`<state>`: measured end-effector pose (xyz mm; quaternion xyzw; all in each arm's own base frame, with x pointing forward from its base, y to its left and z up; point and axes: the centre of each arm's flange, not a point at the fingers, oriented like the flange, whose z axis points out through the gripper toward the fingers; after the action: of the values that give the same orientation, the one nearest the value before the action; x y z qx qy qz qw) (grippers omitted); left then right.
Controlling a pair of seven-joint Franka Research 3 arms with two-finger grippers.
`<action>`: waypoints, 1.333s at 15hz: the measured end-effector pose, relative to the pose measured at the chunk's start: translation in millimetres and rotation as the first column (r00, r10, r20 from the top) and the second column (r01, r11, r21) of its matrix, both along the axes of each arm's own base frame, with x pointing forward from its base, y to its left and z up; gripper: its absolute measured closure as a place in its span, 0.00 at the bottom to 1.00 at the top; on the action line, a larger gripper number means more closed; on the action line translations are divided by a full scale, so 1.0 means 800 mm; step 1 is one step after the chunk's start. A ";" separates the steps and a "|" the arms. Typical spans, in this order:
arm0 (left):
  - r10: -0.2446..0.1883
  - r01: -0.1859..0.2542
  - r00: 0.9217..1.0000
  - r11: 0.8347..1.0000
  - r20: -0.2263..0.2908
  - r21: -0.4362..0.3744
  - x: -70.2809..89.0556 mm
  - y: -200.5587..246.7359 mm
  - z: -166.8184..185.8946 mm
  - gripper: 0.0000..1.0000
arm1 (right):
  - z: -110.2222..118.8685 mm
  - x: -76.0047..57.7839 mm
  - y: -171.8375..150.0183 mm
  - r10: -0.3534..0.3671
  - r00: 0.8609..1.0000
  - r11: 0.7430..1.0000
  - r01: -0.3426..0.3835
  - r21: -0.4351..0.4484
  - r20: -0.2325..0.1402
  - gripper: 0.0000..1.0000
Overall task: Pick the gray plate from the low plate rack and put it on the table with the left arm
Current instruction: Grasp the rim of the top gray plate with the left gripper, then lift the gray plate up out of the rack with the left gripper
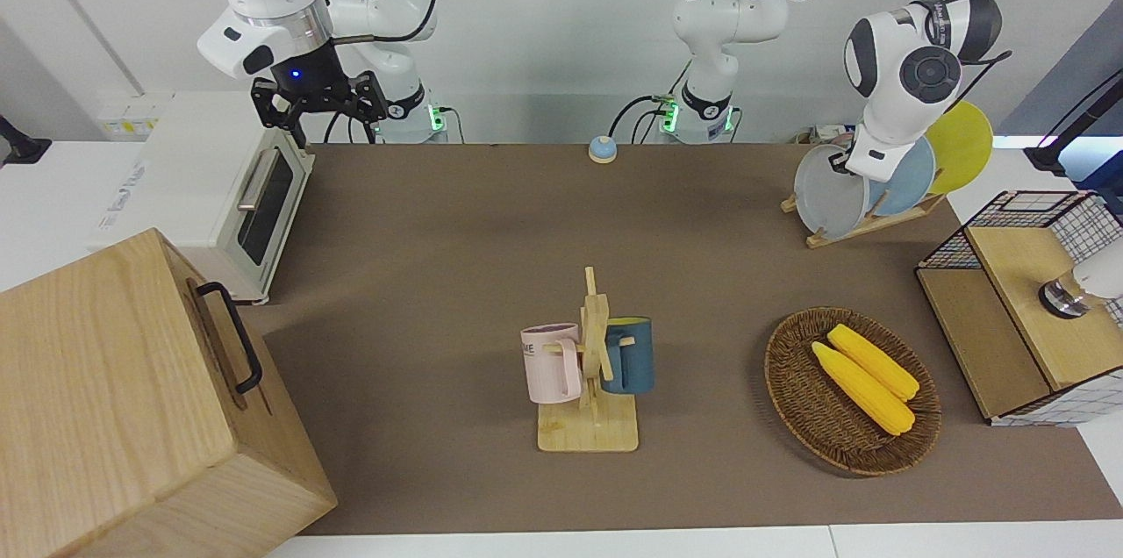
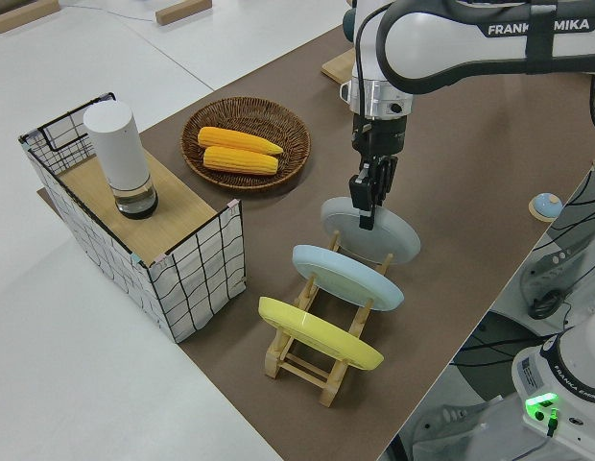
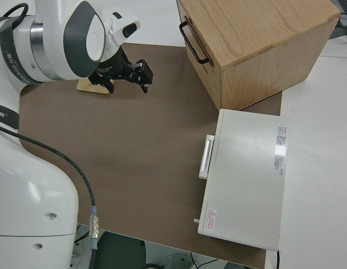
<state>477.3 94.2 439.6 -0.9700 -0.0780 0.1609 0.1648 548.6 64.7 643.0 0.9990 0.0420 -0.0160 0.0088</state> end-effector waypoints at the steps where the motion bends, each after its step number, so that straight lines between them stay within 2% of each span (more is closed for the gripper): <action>1: 0.002 -0.002 1.000 1.000 0.001 0.000 0.000 0.002 0.000 0.89 | 0.000 0.000 0.000 0.000 1.000 1.000 0.000 0.000 0.000 0.01; 6: 0.009 -0.009 1.000 1.000 0.023 0.001 0.003 0.006 0.013 0.89 | 0.000 0.000 0.000 0.000 1.000 1.000 0.000 0.000 0.000 0.01; 13: 0.038 -0.039 0.998 0.999 0.054 0.000 0.014 0.002 0.085 0.89 | 0.000 0.000 0.000 0.000 1.000 1.000 0.000 0.000 0.000 0.01; 16: 0.073 -0.066 0.995 0.994 0.069 -0.092 0.016 -0.011 0.096 0.89 | 0.000 0.000 0.000 0.000 1.000 1.000 0.000 0.000 0.000 0.01; 20: 0.116 -0.099 0.991 0.969 0.061 -0.227 0.017 -0.031 0.091 0.89 | 0.000 0.000 0.000 0.000 1.000 1.000 0.000 0.000 0.000 0.01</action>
<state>491.1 69.2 512.2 -0.9820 -0.1180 0.1412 0.0427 548.6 64.7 643.0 0.9990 0.0420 -0.0160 0.0088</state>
